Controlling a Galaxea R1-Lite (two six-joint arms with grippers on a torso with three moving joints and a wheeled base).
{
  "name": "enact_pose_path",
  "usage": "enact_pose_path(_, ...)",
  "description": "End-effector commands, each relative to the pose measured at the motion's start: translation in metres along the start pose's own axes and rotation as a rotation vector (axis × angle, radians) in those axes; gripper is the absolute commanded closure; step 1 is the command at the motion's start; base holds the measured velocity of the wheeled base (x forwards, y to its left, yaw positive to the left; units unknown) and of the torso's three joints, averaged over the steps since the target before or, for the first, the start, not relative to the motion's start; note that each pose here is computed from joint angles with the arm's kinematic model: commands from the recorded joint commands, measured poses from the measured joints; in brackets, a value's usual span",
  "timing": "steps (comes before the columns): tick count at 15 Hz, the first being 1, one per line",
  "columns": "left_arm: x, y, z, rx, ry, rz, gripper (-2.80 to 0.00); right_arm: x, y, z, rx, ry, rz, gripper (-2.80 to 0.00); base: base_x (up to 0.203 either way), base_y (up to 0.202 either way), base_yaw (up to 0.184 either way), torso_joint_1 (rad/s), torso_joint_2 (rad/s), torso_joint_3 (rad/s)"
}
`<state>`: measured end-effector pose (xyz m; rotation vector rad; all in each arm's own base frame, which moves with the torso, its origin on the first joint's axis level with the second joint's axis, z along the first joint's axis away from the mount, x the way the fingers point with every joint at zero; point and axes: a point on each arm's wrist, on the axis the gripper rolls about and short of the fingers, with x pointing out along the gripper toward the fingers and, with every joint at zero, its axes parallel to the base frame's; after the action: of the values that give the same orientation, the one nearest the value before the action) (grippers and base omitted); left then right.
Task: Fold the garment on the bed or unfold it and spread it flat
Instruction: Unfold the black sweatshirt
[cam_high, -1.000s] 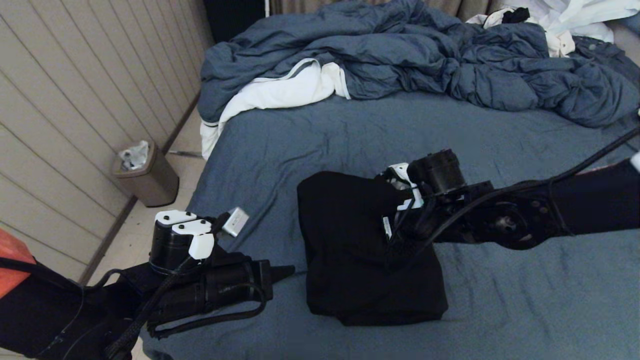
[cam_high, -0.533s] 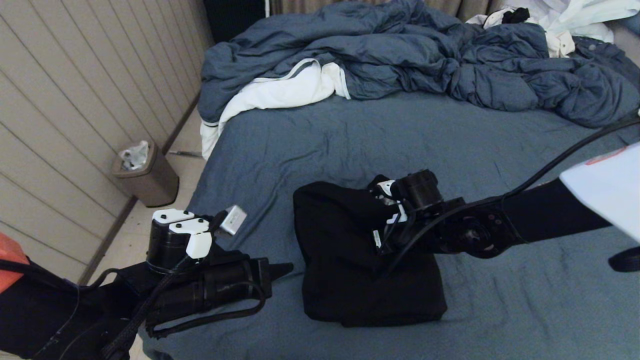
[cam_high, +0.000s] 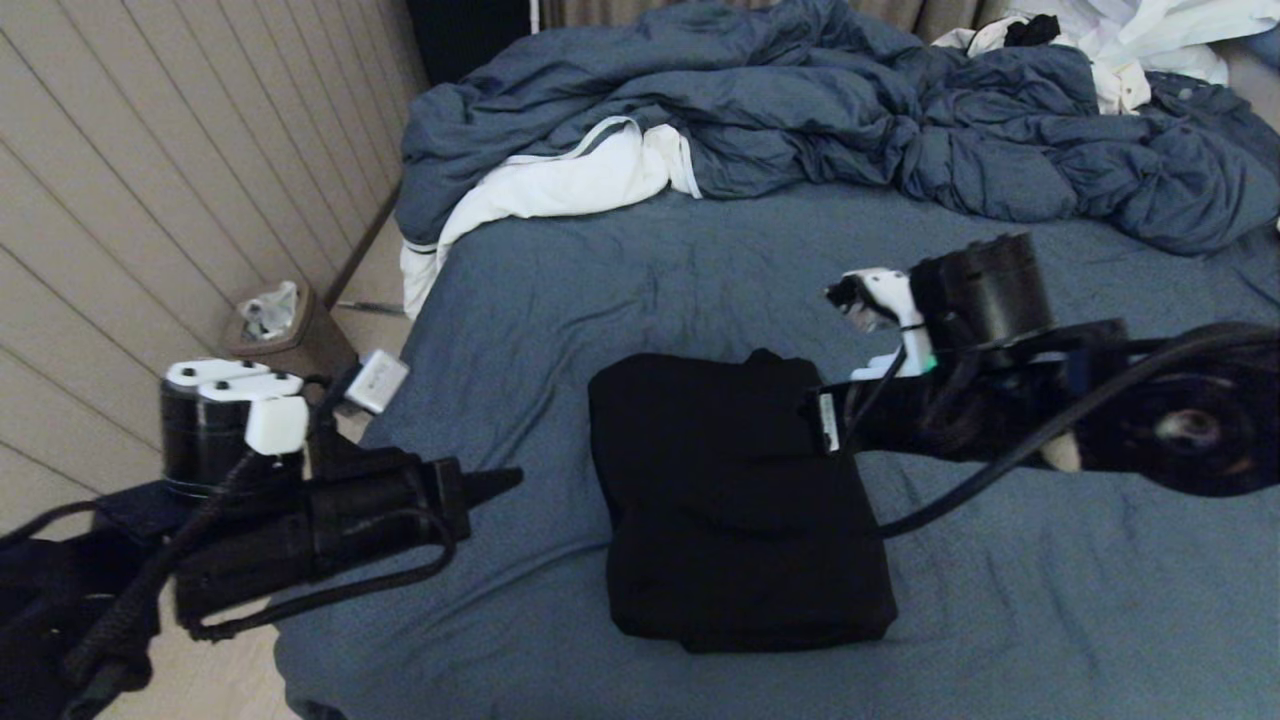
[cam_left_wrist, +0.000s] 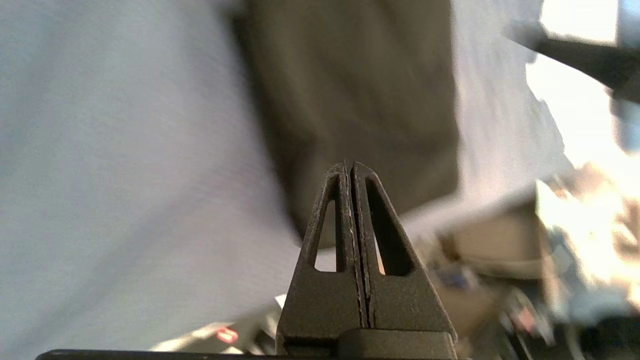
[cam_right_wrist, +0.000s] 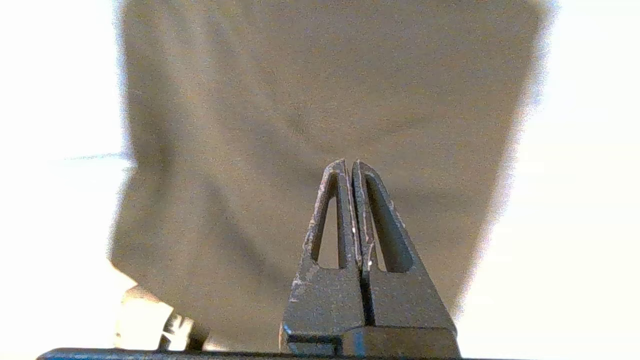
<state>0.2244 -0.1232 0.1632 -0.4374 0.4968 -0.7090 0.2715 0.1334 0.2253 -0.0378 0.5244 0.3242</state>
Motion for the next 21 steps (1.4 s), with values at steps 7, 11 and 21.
enact_pose_path(7, -0.187, -0.022, -0.001, 0.136, -0.287, 0.389, 0.00, -0.223, -0.043, -0.043, 0.092, -0.282, -0.134, 0.00, 0.000, 0.000, 0.000, 0.000, 0.00, 0.000)
enact_pose_path(11, -0.215, -0.031, -0.059, 0.145, -0.247, 0.433, 0.00, -0.246, -0.046, -0.135, 0.125, -0.258, -0.238, 0.00, 0.000, 0.000, 0.000, 0.000, 0.00, 0.000)
enact_pose_path(21, -0.203, -0.015, -0.099, 0.138, -0.113, 0.207, 0.00, -0.245, -0.036, -0.239, 0.081, -0.241, -0.392, 0.00, 0.000, 0.000, 0.000, 0.000, 0.00, 0.000)
